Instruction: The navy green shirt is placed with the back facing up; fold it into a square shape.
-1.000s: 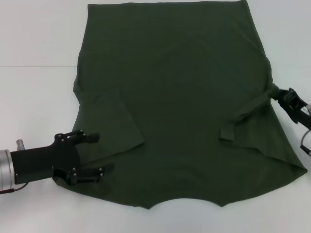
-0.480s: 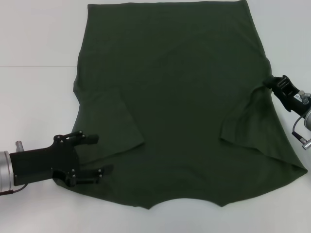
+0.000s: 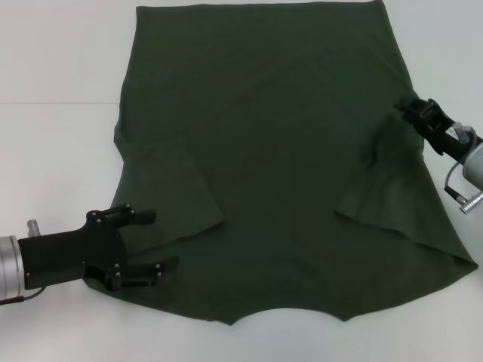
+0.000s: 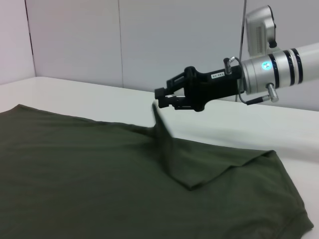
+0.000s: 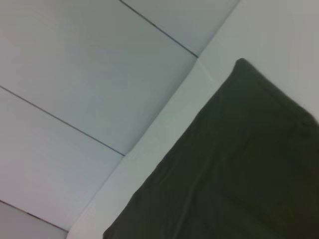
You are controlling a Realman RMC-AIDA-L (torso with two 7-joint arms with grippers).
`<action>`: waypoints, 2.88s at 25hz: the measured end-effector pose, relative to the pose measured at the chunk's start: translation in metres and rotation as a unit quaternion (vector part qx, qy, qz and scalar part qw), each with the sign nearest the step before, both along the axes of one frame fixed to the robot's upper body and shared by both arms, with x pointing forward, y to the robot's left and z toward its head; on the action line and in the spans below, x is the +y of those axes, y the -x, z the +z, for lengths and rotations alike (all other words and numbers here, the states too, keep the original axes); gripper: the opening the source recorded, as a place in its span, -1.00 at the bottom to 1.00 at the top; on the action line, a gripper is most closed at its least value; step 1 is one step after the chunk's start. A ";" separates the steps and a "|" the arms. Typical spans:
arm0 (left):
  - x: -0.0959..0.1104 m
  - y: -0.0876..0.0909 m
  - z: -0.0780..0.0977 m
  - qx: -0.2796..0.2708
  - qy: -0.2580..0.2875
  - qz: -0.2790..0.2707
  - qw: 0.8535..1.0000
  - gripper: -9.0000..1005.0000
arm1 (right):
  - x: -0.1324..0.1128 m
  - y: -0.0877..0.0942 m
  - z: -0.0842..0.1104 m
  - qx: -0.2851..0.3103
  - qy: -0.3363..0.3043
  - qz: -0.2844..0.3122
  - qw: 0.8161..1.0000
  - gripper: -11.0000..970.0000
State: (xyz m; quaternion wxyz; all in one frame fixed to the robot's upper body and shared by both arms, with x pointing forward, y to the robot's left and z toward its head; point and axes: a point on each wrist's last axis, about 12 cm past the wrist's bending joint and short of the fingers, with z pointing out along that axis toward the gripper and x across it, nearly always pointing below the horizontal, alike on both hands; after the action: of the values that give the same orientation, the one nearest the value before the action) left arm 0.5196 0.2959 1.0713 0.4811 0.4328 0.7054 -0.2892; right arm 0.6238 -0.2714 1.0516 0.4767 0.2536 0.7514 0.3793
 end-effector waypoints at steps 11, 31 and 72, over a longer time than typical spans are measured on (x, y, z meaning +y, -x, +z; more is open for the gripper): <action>0.000 0.001 -0.002 0.003 0.002 0.003 1.000 0.75 | 0.010 -0.008 0.011 -0.023 0.006 0.027 0.999 0.12; 0.008 0.008 -0.004 0.028 0.064 0.047 0.996 0.75 | -0.048 0.111 0.022 -0.293 0.272 0.290 0.870 0.64; 0.050 0.016 0.020 0.345 0.116 0.147 0.920 0.75 | -0.040 0.168 -0.031 -0.286 0.371 0.385 0.795 0.95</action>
State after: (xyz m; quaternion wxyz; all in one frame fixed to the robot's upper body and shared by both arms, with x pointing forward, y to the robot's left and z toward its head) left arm 0.5036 0.3459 1.0911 0.2924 0.1385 0.8448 -0.4262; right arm 0.4556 -0.3110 1.0204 0.5424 -0.3731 0.6993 0.2786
